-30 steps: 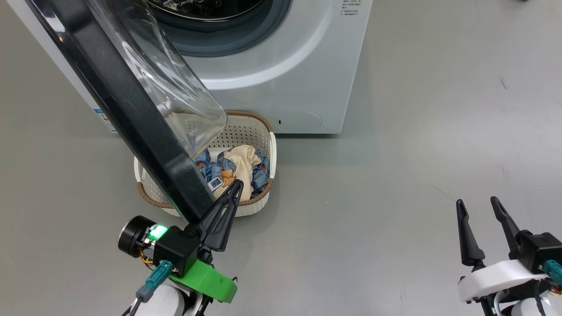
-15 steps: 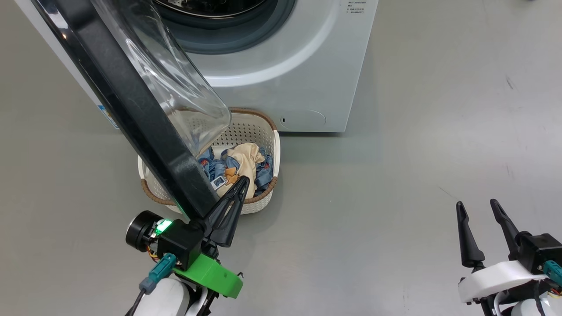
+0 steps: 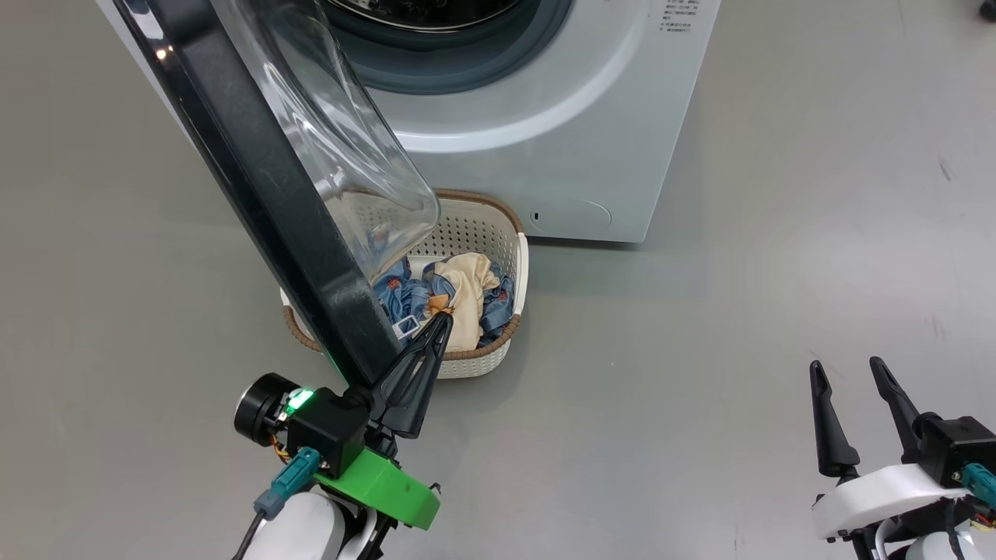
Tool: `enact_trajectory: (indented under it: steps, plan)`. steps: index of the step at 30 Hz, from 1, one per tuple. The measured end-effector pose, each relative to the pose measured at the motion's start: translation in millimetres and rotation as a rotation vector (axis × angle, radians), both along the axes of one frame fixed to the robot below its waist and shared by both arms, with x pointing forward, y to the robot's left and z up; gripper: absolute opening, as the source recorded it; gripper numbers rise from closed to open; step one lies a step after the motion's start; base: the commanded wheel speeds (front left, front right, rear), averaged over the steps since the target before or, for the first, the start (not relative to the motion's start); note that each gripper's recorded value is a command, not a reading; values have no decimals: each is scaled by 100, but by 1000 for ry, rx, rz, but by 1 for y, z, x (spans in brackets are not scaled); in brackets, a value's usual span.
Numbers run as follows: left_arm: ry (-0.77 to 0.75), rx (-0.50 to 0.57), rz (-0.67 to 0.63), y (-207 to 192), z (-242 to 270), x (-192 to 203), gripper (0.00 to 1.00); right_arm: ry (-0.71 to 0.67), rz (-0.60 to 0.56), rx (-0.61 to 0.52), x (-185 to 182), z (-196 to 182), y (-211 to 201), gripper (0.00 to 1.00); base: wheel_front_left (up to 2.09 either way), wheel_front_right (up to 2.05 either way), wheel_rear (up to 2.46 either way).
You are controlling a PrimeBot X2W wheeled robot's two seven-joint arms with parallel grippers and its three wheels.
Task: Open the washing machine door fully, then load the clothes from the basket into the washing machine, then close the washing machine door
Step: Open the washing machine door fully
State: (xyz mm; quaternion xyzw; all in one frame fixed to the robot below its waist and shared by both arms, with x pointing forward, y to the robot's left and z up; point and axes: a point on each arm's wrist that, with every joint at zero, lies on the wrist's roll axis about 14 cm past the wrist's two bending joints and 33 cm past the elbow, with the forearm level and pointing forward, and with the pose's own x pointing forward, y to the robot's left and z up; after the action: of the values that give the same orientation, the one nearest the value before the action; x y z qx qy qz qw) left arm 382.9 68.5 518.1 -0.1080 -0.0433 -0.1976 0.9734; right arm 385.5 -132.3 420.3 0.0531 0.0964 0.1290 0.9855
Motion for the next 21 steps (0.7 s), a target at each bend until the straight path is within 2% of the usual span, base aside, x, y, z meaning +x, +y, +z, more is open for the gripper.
enact_trajectory:
  steps: [21]
  plan:
    - [6,-8,85,16,2,-9,0,9,60,14,2,-3,22,100,0,0,0]
